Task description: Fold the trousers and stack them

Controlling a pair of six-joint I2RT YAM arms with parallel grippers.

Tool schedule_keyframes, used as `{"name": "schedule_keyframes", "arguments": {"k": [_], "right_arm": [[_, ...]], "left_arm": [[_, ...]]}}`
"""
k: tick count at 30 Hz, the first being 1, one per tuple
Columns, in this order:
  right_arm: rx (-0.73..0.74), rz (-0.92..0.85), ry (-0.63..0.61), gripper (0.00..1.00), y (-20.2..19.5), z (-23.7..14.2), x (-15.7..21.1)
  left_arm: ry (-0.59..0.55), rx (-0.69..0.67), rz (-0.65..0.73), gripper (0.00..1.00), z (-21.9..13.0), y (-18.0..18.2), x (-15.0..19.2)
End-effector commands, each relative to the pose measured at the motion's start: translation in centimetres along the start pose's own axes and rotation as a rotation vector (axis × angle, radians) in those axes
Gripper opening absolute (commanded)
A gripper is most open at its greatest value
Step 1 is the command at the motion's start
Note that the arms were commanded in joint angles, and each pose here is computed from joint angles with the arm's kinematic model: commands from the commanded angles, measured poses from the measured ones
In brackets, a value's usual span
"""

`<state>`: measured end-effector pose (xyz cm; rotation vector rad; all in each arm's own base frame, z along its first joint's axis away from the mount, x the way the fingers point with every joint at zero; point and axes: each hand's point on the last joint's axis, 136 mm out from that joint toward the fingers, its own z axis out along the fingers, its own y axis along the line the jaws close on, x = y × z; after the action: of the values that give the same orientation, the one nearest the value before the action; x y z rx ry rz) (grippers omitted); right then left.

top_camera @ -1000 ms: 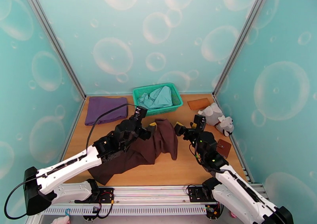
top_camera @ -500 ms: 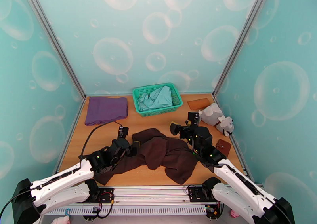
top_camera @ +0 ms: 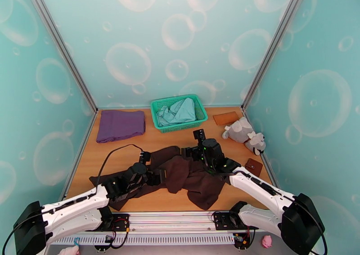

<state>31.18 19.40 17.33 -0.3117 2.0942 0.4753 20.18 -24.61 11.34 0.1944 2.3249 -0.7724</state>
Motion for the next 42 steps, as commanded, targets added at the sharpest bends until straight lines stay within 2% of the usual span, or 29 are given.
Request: {"name": "schedule_keyframes", "arguments": {"k": [1, 3, 5, 7, 10, 11, 12, 16, 19, 21, 24, 29, 32, 39, 42], "right_arm": [[-0.020, -0.035, -0.023, 0.99, 0.7, -0.1, -1.1], [-0.028, -0.035, -0.020, 0.99, 0.8, 0.0, -0.9], [-0.031, -0.035, -0.008, 0.99, 0.8, 0.3, -0.7], [-0.032, -0.035, 0.003, 0.99, 0.8, 0.6, -0.4], [-0.026, -0.034, 0.016, 0.99, 0.7, 1.0, -0.1], [-0.029, -0.030, 0.019, 0.99, 0.7, 1.0, 0.0], [-0.037, -0.025, 0.021, 0.99, 0.7, 1.1, 0.1], [-0.038, -0.005, -0.002, 0.99, 0.4, 0.8, -0.4], [-0.028, 0.012, -0.047, 0.99, -0.1, 0.0, -1.1], [-0.047, 0.016, -0.097, 0.99, 0.0, -0.9, -1.9], [-0.080, 0.014, -0.189, 0.99, 0.3, -2.5, -3.0], [-0.110, 0.019, -0.297, 0.99, 0.3, -4.5, -4.3], [-0.149, 0.017, -0.294, 0.99, 0.8, -4.5, -4.3], [-0.363, -0.076, -0.261, 0.99, 5.2, -4.8, -3.8], [-0.366, -0.137, -0.295, 0.99, 6.5, -5.6, -3.9]], "left_arm": [[-0.005, 0.090, -0.046, 0.92, 1.0, -1.6, -0.2], [0.005, 0.075, -0.047, 0.86, 1.7, -1.5, -0.1], [0.016, 0.043, -0.040, 0.73, 2.2, -1.2, -0.1], [0.011, 0.019, -0.033, 0.53, 2.5, -1.1, -0.5], [-0.020, 0.010, -0.026, 0.15, 2.3, -1.5, -1.7], [-0.036, 0.014, -0.022, 0.05, 2.0, -1.8, -2.3], [-0.055, 0.016, -0.014, 0.00, 1.7, -2.1, -2.9], [-0.153, -0.009, 0.054, 0.00, -0.6, -3.4, -6.8], [-0.249, -0.050, 0.149, 0.00, -3.1, -4.8, -10.9], [-0.310, -0.068, 0.219, 0.00, -4.9, -6.3, -13.9], [-0.346, -0.030, 0.336, 0.00, -6.1, -8.8, -16.3], [-0.392, -0.003, 0.478, 0.00, -6.5, -10.6, -18.0], [-0.389, 0.044, 0.525, 0.00, -6.1, -11.6, -18.1], [-0.384, -0.037, 0.482, 0.00, -5.4, -10.2, -19.9], [-0.376, -0.030, 0.457, 0.00, -5.3, -9.8, -19.8]]}}
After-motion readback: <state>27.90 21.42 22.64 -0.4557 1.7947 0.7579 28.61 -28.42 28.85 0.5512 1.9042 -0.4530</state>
